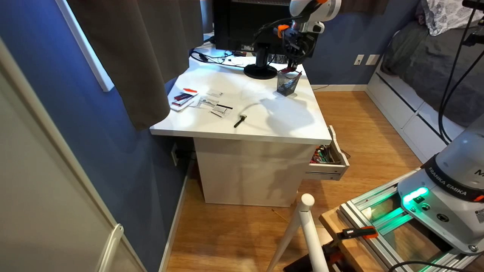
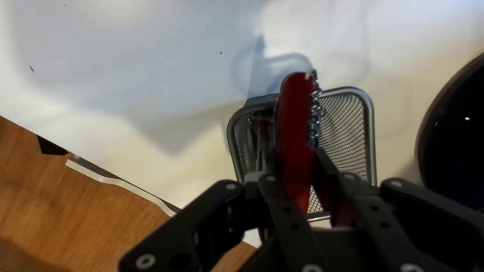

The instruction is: Pick up the red object on the table and put it in the gray basket

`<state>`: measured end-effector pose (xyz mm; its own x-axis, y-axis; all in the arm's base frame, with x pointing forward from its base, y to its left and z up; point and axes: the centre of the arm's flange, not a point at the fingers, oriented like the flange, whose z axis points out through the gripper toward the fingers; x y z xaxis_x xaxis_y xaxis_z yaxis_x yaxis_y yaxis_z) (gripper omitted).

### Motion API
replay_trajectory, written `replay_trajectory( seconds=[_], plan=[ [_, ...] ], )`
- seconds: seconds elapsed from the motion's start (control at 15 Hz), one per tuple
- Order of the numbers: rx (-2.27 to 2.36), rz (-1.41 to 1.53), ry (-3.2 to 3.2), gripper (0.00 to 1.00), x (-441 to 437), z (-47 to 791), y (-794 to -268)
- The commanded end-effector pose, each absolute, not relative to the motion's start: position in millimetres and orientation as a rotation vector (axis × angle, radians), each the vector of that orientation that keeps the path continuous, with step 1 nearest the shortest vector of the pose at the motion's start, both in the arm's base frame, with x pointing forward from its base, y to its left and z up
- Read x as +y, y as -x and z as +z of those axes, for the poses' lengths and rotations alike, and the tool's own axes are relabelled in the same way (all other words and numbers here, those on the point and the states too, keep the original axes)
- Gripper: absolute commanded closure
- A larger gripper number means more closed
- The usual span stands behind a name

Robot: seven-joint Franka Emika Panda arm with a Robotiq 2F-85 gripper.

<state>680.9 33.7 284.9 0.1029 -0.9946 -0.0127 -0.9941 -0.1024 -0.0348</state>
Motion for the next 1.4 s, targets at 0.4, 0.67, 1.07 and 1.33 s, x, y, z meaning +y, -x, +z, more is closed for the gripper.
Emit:
replay_trajectory(
  seconds=[0.4, 0.67, 1.07, 1.33],
  plan=[
    [2.316, -0.048, 2.089, 0.94, 23.8, 276.4, -680.2],
    [2.361, -0.042, 2.082, 0.94, 33.2, 263.3, -690.1],
    [2.409, 0.001, 2.057, 0.86, 35.9, 250.0, -700.1],
    [2.414, 0.023, 2.054, 0.36, 32.8, 241.3, -702.2]
  ],
)
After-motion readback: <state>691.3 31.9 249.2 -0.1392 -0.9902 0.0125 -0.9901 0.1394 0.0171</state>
